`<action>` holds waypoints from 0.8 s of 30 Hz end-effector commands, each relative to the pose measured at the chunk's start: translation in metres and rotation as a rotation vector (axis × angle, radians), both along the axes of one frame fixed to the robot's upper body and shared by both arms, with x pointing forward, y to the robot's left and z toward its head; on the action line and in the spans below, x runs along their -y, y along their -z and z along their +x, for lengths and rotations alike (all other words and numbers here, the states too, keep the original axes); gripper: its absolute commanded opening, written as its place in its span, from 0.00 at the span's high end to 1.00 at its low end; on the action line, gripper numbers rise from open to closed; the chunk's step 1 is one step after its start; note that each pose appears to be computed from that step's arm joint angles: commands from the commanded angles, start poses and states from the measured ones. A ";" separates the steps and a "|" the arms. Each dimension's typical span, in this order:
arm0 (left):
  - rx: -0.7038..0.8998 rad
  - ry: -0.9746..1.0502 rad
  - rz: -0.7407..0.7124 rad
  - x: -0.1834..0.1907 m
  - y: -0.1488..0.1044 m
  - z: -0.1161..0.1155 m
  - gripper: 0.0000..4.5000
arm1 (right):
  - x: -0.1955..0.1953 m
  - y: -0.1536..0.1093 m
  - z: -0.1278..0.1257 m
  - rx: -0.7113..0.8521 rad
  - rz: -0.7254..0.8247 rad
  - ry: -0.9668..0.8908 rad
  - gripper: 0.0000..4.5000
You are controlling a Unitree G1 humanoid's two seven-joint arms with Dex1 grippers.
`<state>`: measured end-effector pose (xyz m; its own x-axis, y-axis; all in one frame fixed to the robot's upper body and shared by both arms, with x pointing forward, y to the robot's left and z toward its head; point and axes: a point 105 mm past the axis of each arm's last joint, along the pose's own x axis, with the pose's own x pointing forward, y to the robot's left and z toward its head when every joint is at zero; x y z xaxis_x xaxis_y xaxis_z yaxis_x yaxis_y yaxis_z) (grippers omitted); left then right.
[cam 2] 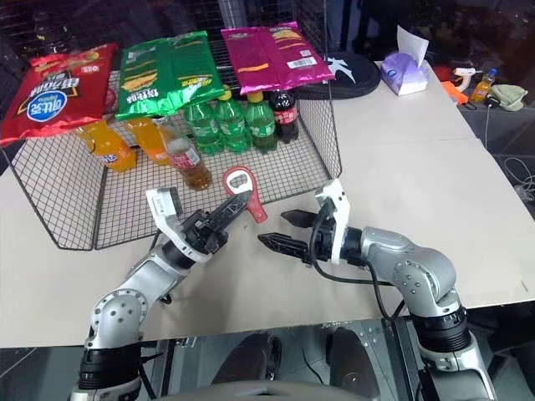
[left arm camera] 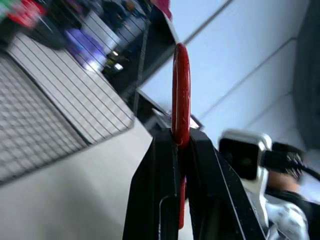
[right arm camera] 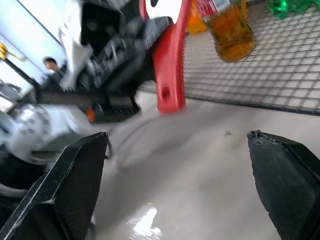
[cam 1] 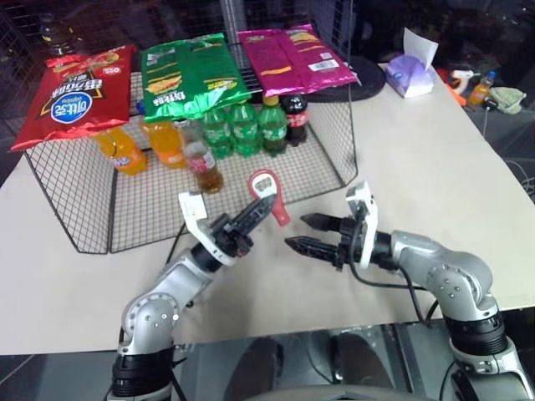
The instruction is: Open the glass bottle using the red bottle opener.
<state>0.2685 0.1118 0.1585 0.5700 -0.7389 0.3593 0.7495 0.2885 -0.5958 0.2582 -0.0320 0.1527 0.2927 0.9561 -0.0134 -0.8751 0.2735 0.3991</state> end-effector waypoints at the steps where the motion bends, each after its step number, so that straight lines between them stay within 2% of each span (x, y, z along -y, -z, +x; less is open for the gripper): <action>1: 0.010 0.089 -0.005 0.007 -0.002 -0.006 0.96 | -0.005 -0.024 -0.010 0.023 0.074 -0.052 0.00; 10: 0.005 0.152 -0.032 0.018 0.000 -0.006 0.96 | -0.012 -0.018 -0.027 -0.068 0.054 -0.155 0.00; 17: -0.001 0.163 -0.040 0.020 0.003 -0.008 0.96 | -0.012 -0.015 -0.032 -0.089 0.030 -0.184 0.00; 20: -0.012 0.175 -0.040 0.021 0.006 -0.010 1.00 | -0.013 -0.019 -0.028 -0.088 0.050 -0.174 0.20; 22: -0.023 0.196 -0.038 0.022 0.008 -0.013 1.00 | -0.013 -0.019 -0.028 -0.090 0.053 -0.173 0.40; 24: -0.030 0.209 -0.042 0.023 0.010 -0.015 1.00 | -0.013 -0.019 -0.028 -0.093 0.054 -0.172 0.63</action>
